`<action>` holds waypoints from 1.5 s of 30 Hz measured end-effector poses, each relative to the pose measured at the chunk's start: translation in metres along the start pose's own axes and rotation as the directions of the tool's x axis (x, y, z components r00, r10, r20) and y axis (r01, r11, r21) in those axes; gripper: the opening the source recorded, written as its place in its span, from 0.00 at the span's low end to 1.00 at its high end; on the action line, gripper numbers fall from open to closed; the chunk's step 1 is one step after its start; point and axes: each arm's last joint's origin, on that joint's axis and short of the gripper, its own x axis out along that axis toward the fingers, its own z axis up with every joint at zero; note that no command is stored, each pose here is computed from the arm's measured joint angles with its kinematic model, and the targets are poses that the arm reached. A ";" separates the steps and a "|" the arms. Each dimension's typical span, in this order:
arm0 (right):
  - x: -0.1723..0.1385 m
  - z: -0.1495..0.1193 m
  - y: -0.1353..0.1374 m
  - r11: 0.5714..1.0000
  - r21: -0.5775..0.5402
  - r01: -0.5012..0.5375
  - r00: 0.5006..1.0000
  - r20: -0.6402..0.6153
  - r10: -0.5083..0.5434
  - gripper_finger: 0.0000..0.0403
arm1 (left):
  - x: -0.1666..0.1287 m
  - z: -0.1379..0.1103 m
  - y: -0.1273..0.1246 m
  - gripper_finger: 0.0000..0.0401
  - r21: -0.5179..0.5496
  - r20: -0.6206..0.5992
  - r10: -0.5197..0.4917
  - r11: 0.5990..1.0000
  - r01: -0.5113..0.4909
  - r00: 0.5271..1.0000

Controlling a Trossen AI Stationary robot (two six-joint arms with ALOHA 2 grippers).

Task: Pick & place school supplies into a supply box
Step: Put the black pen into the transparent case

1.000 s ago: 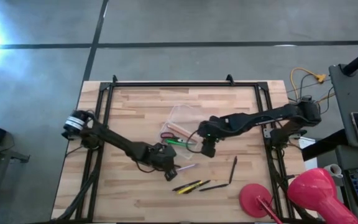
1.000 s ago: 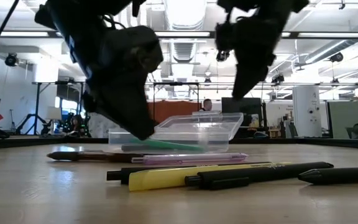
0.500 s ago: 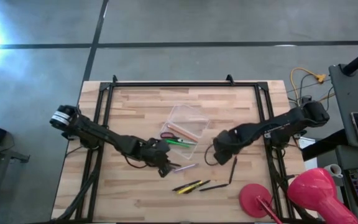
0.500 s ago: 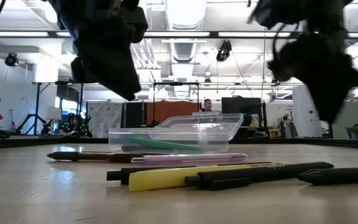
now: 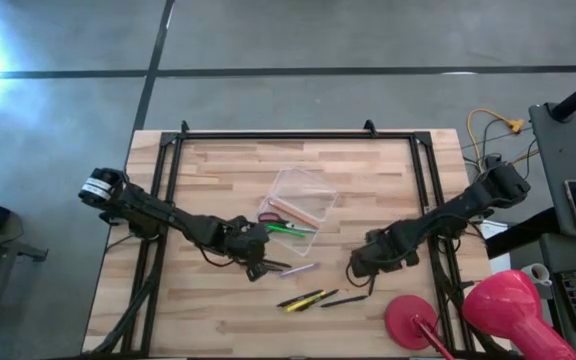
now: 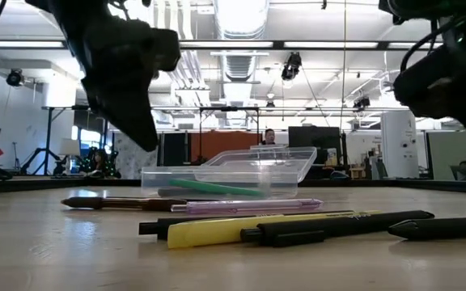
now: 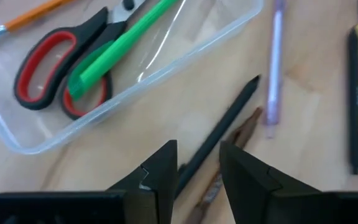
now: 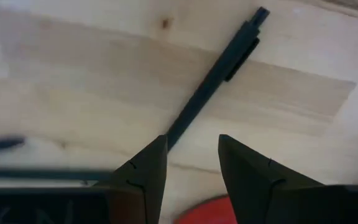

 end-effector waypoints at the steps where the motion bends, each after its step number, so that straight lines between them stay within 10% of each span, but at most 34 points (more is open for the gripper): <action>1: 0.002 0.001 0.000 1.000 0.029 0.004 1.000 0.005 -0.004 0.34 | 0.001 0.000 0.002 0.26 0.012 -0.001 0.003 1.000 -0.003 1.000; 20: 0.049 0.013 0.015 0.995 0.061 0.078 0.992 0.098 -0.084 0.25 | -0.012 -0.008 0.026 0.26 0.116 -0.092 0.089 0.990 -0.078 0.992; 30: 0.038 0.025 0.029 0.980 -0.186 0.070 0.978 0.205 -0.031 0.04 | -0.034 -0.042 0.057 0.26 -0.084 -0.069 0.064 0.994 -0.070 0.996; 36: -0.004 0.030 0.076 0.921 -0.390 -0.026 0.859 0.462 0.220 0.04 | -0.050 -0.060 0.071 0.26 -0.225 0.082 -0.081 0.969 0.098 0.993; 42: -0.055 0.055 0.124 0.763 -0.647 -0.008 0.731 0.516 0.446 0.03 | -0.052 -0.066 0.073 0.26 -0.243 0.250 -0.224 0.927 0.285 0.942; 45: -0.063 0.081 0.139 0.744 -0.668 -0.005 0.745 0.494 0.449 0.03 | -0.048 -0.070 0.076 0.26 -0.243 0.244 -0.220 0.929 0.279 0.944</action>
